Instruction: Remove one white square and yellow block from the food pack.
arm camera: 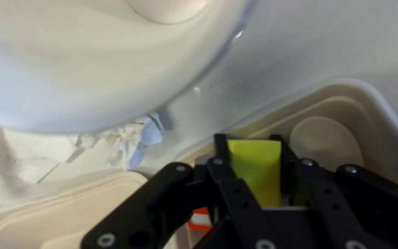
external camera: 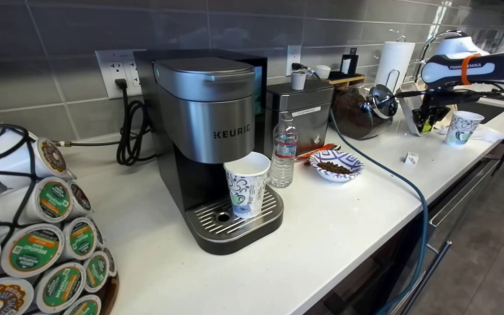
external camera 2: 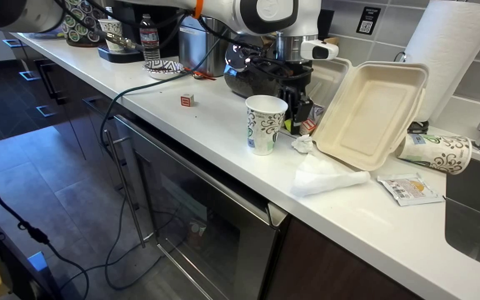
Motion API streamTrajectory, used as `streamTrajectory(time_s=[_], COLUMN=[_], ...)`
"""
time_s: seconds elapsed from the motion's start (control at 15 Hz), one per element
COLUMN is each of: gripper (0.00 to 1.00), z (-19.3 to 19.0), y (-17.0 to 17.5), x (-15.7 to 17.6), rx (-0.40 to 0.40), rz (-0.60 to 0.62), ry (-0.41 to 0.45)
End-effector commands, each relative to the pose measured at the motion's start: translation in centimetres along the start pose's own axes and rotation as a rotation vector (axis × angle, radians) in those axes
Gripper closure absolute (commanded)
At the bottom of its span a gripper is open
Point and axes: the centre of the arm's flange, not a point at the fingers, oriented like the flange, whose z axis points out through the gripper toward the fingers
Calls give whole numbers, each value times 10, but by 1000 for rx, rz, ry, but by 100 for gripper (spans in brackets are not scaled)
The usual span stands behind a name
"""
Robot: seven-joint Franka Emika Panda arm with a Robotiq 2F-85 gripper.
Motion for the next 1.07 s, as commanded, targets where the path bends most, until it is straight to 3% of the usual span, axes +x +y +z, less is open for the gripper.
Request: streamTrajectory(time_s=[0.0,0.2,0.53,1.0], gripper=[91,91,91,91], z=[-7,-44,-85,-108], y=[0,3,1,17], x=[7,-8,-24,-97], rx=[-23,-15,94,207], rz=[-20,-67,-210,-485], ry=[-28,-32,-52,-257])
